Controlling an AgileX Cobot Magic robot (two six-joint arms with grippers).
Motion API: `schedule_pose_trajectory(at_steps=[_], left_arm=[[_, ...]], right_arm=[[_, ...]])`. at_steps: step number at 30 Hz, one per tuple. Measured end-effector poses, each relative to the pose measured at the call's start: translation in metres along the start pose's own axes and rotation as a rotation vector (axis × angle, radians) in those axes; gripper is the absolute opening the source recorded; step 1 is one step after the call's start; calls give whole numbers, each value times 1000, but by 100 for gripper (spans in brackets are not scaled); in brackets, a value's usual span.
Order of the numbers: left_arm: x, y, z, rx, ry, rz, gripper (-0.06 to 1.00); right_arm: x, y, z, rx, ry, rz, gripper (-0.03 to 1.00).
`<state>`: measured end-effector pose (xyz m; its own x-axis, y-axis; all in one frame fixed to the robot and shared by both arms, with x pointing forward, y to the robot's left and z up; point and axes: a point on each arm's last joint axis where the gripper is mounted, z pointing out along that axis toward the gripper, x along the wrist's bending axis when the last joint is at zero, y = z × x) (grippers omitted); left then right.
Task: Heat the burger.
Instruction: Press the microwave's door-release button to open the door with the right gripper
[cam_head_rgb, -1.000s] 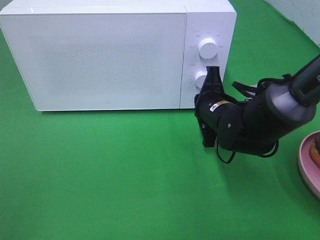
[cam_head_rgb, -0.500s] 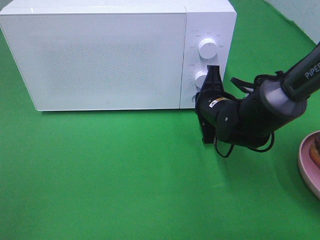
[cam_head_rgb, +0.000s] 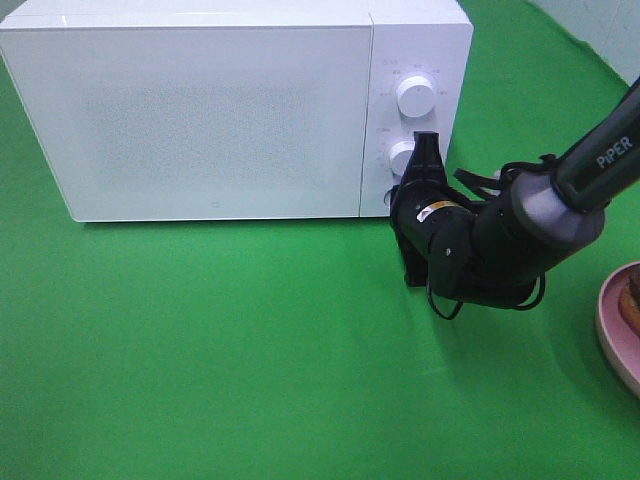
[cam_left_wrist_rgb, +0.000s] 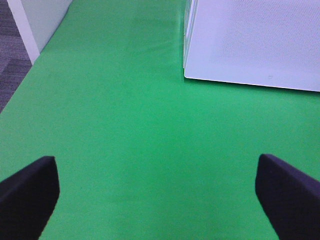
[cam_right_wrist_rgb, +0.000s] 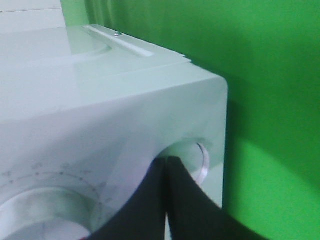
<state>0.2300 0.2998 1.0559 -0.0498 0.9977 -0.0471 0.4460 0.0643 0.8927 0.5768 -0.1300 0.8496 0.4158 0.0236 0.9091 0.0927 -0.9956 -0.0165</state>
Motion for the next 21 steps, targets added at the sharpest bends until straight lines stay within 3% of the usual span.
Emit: schedule_pose_trajectory(at_steps=[21], left_arm=[[0, 0, 0, 0, 0, 0, 99]], right_arm=[[-3, -7, 18, -29, -26, 2, 1]])
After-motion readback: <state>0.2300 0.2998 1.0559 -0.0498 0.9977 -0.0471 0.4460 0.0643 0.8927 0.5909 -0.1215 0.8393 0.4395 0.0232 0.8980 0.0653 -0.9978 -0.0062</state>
